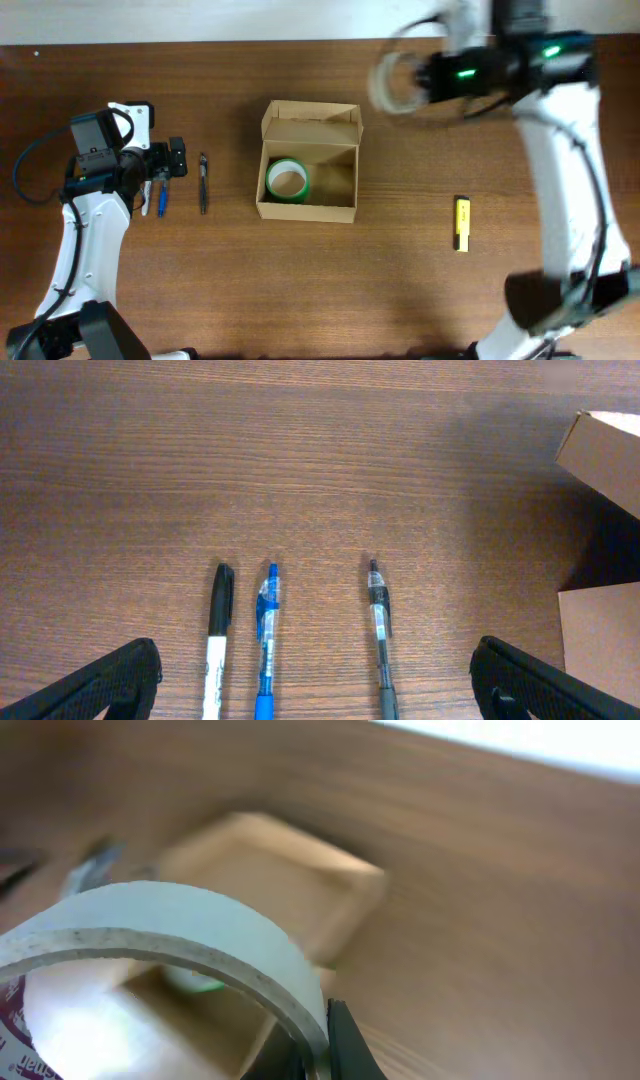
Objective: Pack container
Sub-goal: 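Lower the white tape into the box onto the green tape, release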
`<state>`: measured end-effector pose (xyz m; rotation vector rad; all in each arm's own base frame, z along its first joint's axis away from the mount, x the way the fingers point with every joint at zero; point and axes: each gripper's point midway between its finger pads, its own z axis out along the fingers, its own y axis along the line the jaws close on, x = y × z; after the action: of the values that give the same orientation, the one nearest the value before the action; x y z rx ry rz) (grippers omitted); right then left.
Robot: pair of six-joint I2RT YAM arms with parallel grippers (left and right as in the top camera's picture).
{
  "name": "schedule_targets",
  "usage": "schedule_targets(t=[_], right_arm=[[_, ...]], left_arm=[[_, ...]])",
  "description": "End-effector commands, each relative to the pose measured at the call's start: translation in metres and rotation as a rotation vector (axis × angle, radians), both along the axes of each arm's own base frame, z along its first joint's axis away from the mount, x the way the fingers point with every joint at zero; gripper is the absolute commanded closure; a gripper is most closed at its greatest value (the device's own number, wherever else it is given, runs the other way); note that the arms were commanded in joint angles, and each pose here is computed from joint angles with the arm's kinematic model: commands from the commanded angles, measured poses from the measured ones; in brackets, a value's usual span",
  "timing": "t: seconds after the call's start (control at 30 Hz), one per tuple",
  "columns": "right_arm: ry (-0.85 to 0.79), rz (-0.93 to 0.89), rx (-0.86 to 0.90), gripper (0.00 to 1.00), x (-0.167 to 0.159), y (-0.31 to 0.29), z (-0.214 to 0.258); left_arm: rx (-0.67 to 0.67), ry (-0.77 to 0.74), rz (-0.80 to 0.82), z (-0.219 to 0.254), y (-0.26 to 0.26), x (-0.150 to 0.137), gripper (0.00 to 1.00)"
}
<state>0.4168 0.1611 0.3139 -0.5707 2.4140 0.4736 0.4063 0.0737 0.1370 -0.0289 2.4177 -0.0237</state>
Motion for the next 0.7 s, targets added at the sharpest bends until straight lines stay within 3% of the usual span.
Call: schedule_targets(t=[0.0, 0.1, 0.3, 0.53, 0.67], right_arm=[[-0.031, 0.126, -0.208, 0.96, -0.014, 0.043, -0.026], [-0.048, 0.193, -0.363, 0.96, -0.021, 0.08, -0.055], [0.011, 0.296, -0.411, 0.96, -0.015, 0.123, -0.114], [0.136, 0.303, -0.469, 0.96, -0.001, 0.123, -0.187], [0.205, 0.335, -0.414, 0.96, -0.003, 0.132, -0.212]], left_arm=[[0.005, -0.011, 0.014, 0.005, 0.004, 0.004, 0.01], [0.005, -0.011, 0.013, 0.005, 0.004, 0.004, 0.01], [0.005, -0.011, 0.013, 0.005, 0.004, 0.004, 0.01], [0.005, -0.011, 0.014, 0.005, 0.004, 0.004, 0.01], [0.005, -0.011, 0.014, 0.005, 0.004, 0.004, 0.01]])
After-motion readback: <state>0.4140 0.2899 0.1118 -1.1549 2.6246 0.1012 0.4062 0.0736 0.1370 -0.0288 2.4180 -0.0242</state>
